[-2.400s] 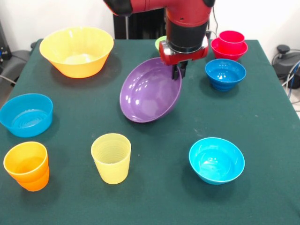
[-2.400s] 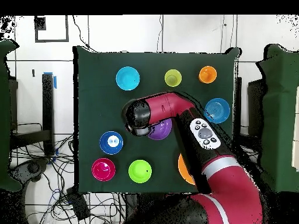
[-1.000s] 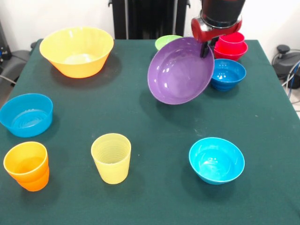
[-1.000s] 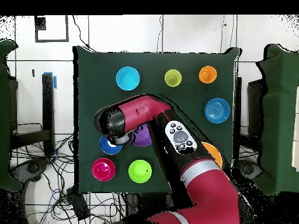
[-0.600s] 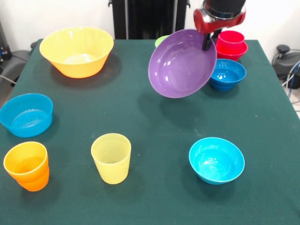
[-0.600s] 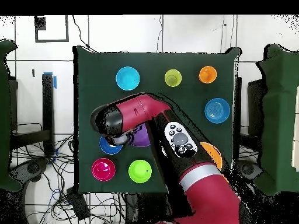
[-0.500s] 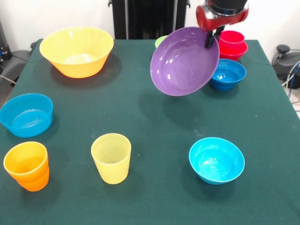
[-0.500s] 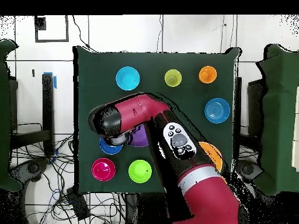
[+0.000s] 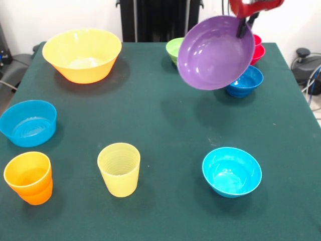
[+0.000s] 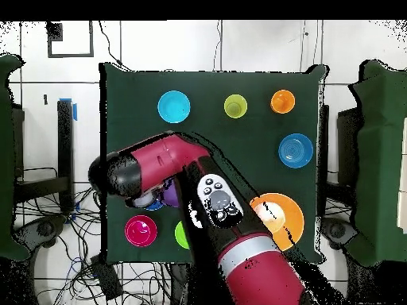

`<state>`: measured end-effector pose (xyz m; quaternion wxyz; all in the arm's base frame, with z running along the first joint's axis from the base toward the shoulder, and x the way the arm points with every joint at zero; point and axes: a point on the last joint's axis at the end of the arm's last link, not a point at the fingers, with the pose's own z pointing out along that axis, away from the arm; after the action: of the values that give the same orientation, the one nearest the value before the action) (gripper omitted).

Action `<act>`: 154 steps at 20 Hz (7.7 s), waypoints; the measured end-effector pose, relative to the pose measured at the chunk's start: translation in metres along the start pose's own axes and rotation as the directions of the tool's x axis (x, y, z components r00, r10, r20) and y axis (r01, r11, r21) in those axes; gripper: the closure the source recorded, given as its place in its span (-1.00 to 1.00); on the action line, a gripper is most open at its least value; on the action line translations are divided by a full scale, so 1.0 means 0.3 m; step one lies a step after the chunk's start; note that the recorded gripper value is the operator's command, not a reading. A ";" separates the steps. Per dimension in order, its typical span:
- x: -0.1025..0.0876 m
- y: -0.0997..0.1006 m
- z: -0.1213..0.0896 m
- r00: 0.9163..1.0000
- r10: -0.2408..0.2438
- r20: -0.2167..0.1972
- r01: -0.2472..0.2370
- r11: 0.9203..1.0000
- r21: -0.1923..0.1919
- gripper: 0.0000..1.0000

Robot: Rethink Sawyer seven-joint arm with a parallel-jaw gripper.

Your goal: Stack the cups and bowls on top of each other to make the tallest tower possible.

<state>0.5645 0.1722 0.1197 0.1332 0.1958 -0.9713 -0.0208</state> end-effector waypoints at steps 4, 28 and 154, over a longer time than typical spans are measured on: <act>0.015 0.102 -0.008 0.999 -0.037 -0.012 0.037 0.999 0.008 1.00; 0.063 0.295 0.023 0.996 -0.057 -0.070 0.059 0.998 0.017 1.00; -0.219 0.328 0.594 0.997 -0.075 -0.032 0.074 0.997 -0.036 -1.00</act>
<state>0.5384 0.2863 -0.0595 0.1518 0.2298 -0.9605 -0.0395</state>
